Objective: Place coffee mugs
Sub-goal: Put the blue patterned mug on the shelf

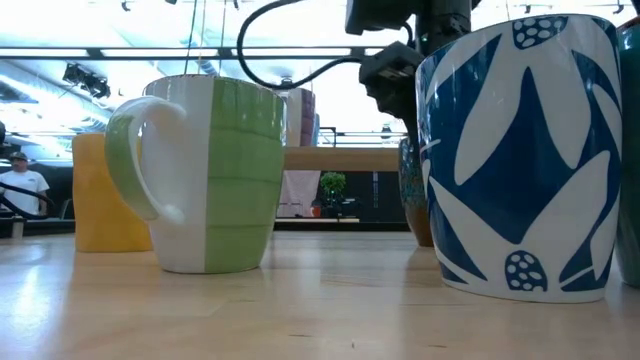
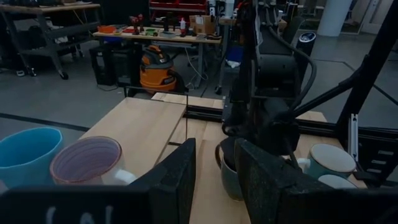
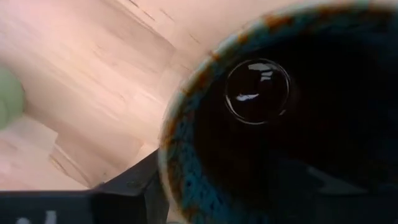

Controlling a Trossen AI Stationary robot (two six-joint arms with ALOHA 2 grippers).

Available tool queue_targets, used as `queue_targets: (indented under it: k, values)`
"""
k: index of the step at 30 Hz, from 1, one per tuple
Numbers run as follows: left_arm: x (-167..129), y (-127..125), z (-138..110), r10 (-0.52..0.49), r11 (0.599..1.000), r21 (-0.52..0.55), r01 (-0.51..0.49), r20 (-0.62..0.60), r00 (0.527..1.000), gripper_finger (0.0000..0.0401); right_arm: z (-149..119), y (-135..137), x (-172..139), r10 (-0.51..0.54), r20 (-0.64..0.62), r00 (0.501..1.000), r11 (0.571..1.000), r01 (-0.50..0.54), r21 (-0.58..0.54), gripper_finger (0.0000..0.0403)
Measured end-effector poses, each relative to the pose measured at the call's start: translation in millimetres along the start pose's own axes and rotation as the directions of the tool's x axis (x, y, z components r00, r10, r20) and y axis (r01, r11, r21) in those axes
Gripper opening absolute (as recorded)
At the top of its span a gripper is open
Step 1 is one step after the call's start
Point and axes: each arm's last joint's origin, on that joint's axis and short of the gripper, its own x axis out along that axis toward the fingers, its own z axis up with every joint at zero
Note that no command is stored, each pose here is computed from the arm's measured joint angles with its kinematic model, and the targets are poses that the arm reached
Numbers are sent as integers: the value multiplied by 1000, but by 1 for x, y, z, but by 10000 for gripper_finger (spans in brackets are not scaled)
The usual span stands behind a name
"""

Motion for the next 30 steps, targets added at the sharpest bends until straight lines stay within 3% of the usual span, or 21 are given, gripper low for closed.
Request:
queue_targets:
  k: [12, 20, 24, 30]
  values:
    - [0, 0, 0, 0, 1000, 0, 0, 0, 1000, 118, -1, -4, 12, 22, -15, 1000, 980, -25, -198, 138]
    - [0, 0, 0, 0, 1000, -3, 0, 0, 1000, 118, -2, -6, 12, -7, -31, 999, 943, -4, -333, 73]
    - [0, 0, 0, 0, 1000, -3, 0, 2, 1000, 118, -3, -8, 12, -17, -39, 999, 883, -3, -470, 41]
    - [0, 0, 3, -2, 1000, -9, 2, 30, 1000, 118, -3, -7, 8, -24, -70, 997, 724, -31, -689, 44]
